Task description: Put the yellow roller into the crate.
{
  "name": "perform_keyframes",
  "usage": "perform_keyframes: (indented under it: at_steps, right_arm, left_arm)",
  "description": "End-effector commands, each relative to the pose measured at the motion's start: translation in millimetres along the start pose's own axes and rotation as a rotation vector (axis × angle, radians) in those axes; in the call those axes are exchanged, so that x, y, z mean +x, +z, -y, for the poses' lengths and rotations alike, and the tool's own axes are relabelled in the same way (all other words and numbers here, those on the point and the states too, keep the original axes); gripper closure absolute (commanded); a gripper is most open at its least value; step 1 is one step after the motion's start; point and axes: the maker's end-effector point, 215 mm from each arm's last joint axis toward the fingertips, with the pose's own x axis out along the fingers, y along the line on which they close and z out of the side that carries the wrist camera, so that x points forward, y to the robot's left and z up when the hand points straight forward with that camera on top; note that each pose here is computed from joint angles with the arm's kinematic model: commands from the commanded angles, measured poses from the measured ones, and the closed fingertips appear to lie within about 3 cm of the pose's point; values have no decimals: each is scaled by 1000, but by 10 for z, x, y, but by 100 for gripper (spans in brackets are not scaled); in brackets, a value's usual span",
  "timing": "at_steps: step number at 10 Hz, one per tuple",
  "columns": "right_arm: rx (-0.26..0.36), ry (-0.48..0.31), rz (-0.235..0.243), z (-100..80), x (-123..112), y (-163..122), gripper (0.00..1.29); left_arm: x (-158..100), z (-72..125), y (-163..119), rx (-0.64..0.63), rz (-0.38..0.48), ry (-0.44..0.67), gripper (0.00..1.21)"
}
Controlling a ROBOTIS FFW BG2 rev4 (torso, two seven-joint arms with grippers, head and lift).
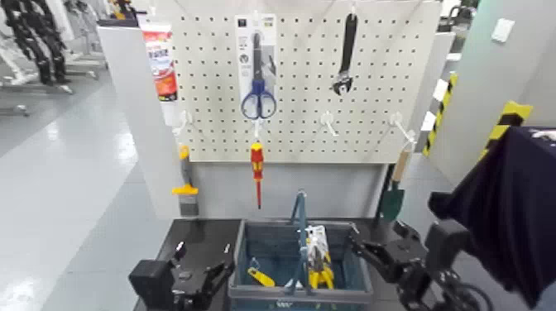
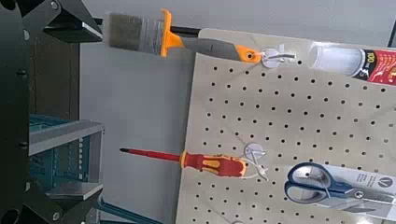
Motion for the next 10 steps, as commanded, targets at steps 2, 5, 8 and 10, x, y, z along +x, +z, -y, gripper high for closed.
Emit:
perform_keyframes:
  at_steps: [2, 5, 8, 10]
  right_arm:
    - [-9, -94, 31, 70, -410, -68, 7]
    - [-70, -138, 5, 90, -621, -129, 7]
    - [-62, -161, -15, 115, -743, -226, 8]
    - [-64, -134, -16, 83, -728, -228, 8]
  left_arm:
    - [-11, -12, -5, 1, -1, 2, 17]
    - [-17, -30, -8, 2, -2, 5, 17]
    - [-16, -31, 0, 4, -1, 4, 17]
    - [-10, -11, 7, 4, 0, 1, 17]
